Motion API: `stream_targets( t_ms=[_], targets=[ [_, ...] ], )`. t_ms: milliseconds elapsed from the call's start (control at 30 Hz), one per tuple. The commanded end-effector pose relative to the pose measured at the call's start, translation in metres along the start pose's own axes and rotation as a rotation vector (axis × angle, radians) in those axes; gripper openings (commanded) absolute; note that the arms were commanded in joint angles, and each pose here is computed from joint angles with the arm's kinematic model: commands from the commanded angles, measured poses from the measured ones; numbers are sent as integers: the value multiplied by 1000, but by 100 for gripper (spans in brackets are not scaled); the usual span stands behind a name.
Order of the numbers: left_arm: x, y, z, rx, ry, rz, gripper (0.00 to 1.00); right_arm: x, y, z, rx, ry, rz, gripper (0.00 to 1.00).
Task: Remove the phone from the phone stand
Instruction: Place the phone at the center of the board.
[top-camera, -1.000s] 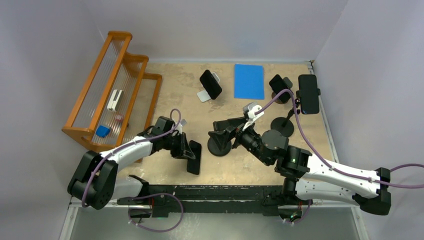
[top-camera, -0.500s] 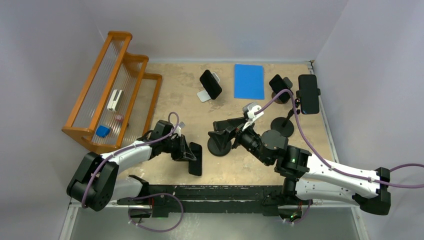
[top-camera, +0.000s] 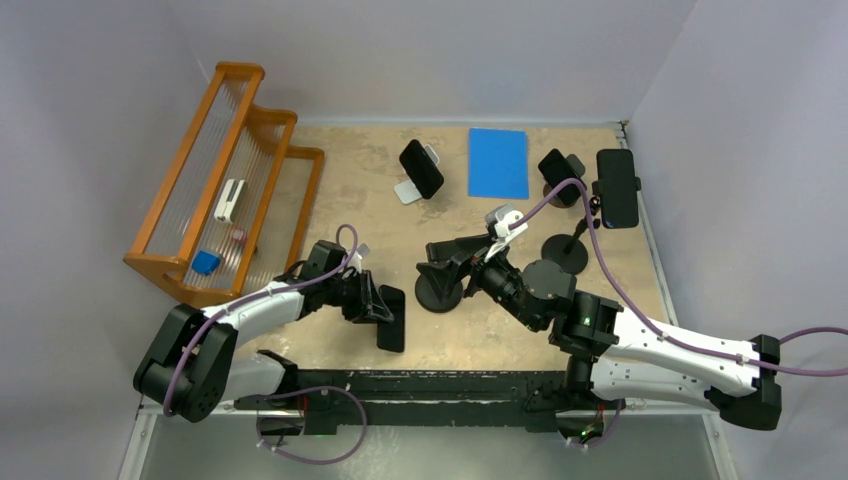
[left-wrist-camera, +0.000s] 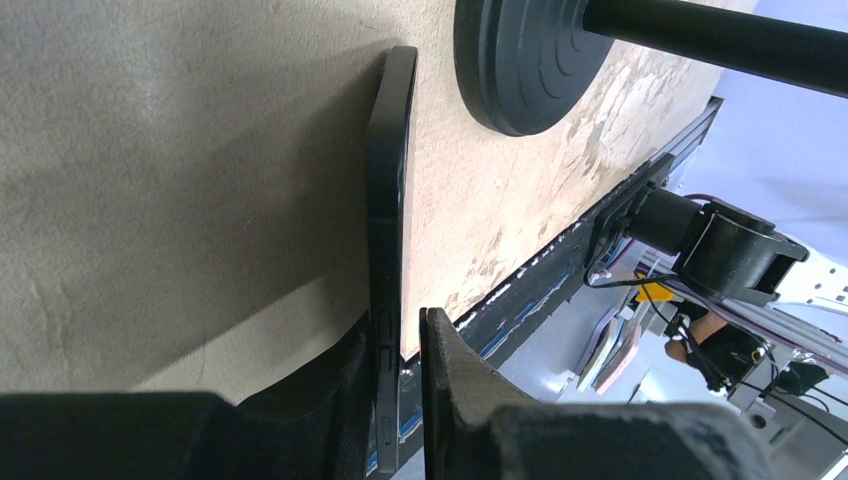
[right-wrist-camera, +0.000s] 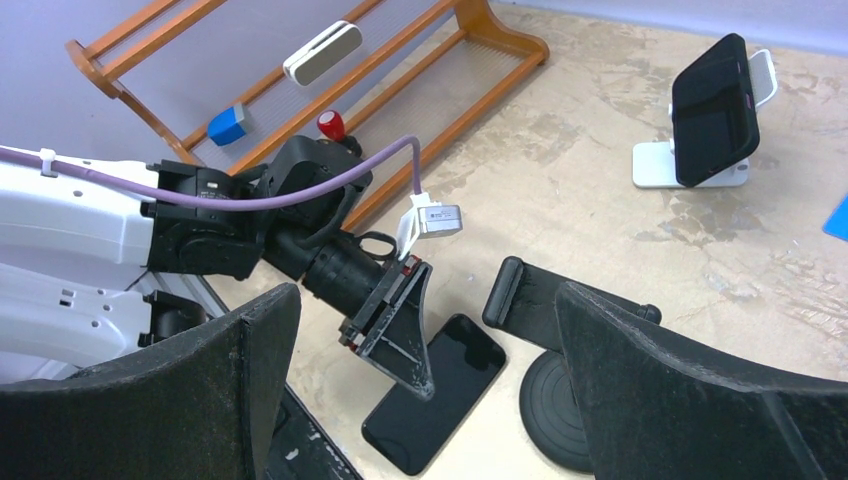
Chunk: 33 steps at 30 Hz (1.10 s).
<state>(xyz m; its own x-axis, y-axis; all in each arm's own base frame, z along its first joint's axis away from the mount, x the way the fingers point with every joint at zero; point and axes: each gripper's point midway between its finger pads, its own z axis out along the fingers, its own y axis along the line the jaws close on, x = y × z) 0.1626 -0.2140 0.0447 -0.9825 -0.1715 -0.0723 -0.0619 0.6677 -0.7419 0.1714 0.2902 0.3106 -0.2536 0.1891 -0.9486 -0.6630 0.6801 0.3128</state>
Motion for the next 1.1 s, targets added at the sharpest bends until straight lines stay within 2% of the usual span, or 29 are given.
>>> stream_targets(
  t_ms=[0,433,1067],
  targets=[
    [-6,-8,-3,26,-22,20,21,-14,1,0,5,-57,33,99],
    [-12,2,-6,-50,-68,3,31,-12,0,0,10,-55,32,99],
    [-16,16,-5,-128,-97,-12,35,-9,-5,-3,24,-55,33,99]
  ],
)
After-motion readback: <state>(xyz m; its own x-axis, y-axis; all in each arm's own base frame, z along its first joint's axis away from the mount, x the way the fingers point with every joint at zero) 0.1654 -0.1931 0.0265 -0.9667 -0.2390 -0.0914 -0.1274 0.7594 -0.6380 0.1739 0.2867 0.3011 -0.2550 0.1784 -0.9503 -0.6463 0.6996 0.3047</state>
